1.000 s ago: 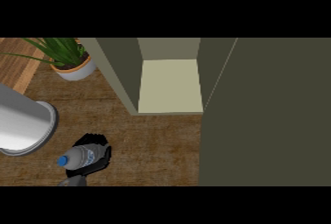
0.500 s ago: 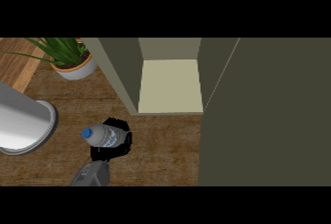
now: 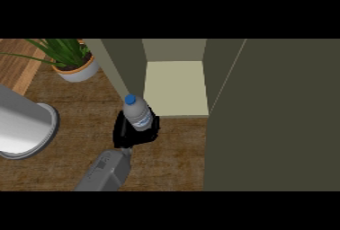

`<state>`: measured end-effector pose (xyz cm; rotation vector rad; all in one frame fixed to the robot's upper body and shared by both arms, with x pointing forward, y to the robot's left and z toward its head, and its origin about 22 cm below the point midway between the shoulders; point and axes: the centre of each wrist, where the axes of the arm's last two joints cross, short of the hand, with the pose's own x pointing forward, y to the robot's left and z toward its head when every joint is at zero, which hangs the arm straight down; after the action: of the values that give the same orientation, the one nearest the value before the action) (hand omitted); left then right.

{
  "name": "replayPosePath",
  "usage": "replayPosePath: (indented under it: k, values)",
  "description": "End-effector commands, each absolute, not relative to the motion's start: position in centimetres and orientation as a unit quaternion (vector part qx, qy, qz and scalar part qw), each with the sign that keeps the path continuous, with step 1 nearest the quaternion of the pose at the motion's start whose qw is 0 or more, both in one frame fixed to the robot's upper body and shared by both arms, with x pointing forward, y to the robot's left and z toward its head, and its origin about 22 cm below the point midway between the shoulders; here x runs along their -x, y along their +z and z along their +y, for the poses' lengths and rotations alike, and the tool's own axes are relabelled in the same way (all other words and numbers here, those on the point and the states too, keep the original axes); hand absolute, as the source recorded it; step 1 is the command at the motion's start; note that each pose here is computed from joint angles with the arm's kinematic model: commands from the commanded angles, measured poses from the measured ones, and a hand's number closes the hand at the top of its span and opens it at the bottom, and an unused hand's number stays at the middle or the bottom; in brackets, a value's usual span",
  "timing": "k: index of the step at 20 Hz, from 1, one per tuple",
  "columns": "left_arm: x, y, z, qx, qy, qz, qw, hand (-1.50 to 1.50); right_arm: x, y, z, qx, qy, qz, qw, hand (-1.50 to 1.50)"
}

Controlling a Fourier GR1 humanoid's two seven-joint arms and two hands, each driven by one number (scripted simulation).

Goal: Pick up the bottled water, place it into the cabinet and close the cabinet

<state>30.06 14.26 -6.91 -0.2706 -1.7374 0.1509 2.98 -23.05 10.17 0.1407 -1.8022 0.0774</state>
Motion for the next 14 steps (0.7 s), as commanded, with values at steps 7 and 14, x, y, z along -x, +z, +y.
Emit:
replayPosePath:
  k: [7, 14]
  values:
    - [-34.5, 0.8, 8.3, 0.056, 0.032, -0.767, 0.638, 1.50, -3.3, 11.8, -23.0, -0.074, 0.015, -0.796, 0.601, -1.50]
    - [-38.1, 2.3, 7.2, 0.003, 0.027, -0.757, 0.652, 1.50, -3.6, 11.7, -24.3, -0.074, 0.024, -0.800, 0.595, -1.50]
